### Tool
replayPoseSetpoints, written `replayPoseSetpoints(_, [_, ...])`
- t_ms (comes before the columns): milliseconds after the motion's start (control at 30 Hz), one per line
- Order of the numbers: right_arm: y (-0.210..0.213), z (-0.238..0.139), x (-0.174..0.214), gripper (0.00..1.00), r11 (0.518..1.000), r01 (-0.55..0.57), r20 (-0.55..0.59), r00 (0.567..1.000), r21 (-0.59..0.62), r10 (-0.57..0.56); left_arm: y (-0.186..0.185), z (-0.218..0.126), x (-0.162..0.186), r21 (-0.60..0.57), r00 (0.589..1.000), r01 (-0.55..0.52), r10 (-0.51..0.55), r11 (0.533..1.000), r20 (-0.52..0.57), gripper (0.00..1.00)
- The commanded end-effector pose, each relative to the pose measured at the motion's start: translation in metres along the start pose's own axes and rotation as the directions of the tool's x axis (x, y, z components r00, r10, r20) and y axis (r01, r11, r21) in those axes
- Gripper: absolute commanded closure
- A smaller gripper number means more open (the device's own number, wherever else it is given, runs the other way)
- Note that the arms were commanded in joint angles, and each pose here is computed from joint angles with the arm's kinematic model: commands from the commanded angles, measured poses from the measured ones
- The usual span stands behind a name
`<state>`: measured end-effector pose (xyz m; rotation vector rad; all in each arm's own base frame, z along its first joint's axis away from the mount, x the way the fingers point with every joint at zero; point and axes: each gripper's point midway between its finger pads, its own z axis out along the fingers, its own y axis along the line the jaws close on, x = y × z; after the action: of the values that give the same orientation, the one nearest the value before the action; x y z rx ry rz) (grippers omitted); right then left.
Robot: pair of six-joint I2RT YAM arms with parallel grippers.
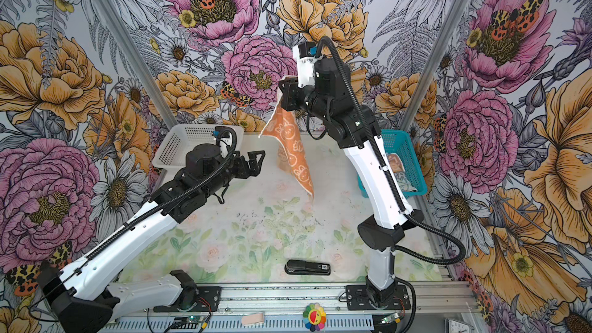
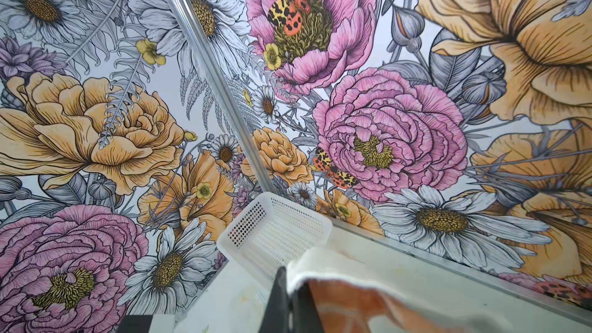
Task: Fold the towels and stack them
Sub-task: 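Lift the orange bunny towel with the right gripper while the left arm moves inward, then lower the orange towel onto the table center and release it with the right gripper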
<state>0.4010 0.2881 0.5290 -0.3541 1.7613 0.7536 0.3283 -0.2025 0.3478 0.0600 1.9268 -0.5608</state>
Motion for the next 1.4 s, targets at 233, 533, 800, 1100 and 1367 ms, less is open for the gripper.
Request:
replayPoseSetpoints(233, [-0.142, 0.044, 0.143, 1.0, 0.957, -0.07, -0.358, 0.918, 0.282, 0.173, 0.03, 0.02, 0.012, -0.058, 0.998, 0.051, -0.052, 0.997, -0.025, 0.01])
replayPoseSetpoints(533, [-0.29, 0.037, 0.212, 0.97, 0.839, 0.027, -0.442, 0.859, 0.543, 0.258, 0.031, 0.044, 0.044, -0.05, 0.988, 0.083, -0.089, 0.995, -0.128, 0.01])
replayPoseSetpoints(800, [-0.275, 0.039, 0.206, 0.33, 0.858, 0.021, -0.438, 0.866, 0.514, 0.241, 0.037, 0.049, 0.057, -0.072, 0.981, 0.08, -0.092, 0.994, -0.172, 0.01])
replayPoseSetpoints(1100, [-0.163, 0.028, 0.291, 0.18, 0.932, 0.024, -0.583, 0.786, 0.361, 0.205, 0.063, 0.047, 0.06, -0.11, 0.969, 0.145, -0.163, 0.983, -0.183, 0.01])
replayPoseSetpoints(1367, [-0.09, 0.031, 0.396, 0.21, 0.968, -0.02, -0.716, 0.669, 0.251, 0.199, 0.084, 0.036, 0.07, -0.135, 0.957, 0.206, -0.228, 0.969, -0.178, 0.01])
